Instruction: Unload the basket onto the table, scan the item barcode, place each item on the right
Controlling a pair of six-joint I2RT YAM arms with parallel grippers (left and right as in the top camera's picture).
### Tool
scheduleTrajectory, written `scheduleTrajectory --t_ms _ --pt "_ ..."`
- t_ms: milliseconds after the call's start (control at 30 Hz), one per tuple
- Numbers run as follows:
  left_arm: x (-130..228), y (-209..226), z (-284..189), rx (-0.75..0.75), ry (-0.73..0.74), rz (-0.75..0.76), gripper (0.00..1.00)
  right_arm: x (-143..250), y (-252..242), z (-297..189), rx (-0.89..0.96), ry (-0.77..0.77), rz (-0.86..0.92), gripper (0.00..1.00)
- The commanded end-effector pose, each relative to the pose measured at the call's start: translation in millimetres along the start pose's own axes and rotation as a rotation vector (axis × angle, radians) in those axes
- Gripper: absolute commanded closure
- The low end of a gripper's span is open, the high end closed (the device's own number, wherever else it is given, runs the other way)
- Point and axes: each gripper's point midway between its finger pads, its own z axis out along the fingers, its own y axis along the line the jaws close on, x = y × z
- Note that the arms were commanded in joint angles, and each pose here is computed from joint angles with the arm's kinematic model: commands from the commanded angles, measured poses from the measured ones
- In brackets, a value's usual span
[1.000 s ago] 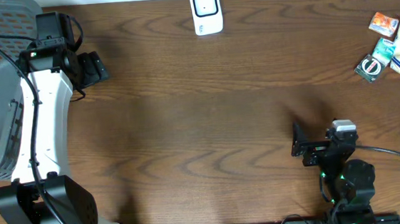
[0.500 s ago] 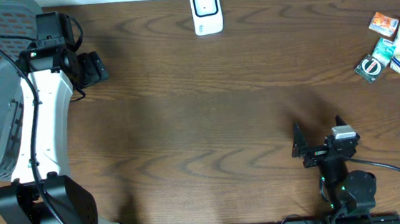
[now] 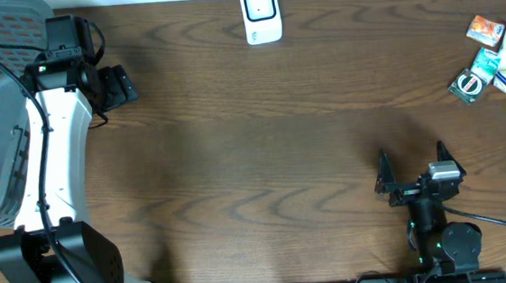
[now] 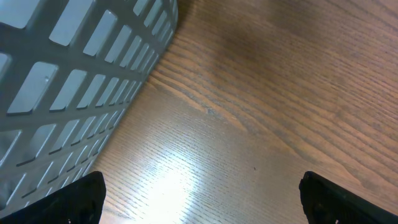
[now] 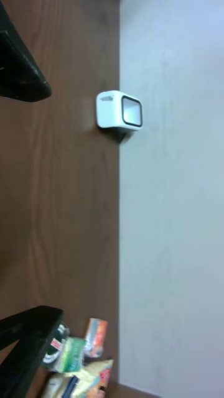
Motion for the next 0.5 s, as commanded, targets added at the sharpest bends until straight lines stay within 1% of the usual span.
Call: scheduleTrajectory --t_ms 0,133,267,467 --pt "3 0 5 -0.003 0.016 0.01 0.03 -4 0 0 0.005 -0.023 -0.04 0.01" --pt "3 0 5 -0.003 0.016 0.01 0.03 1 -2 0 0.017 -0.002 -0.051 0.01" --pt "3 0 5 -0.003 0.016 0.01 0.02 26 -7 -2 0.037 0.099 -0.038 0.01" --pt "3 0 5 -0.003 0.016 0.01 0.03 26 -9 -2 0.048 0.102 -0.037 0.01"
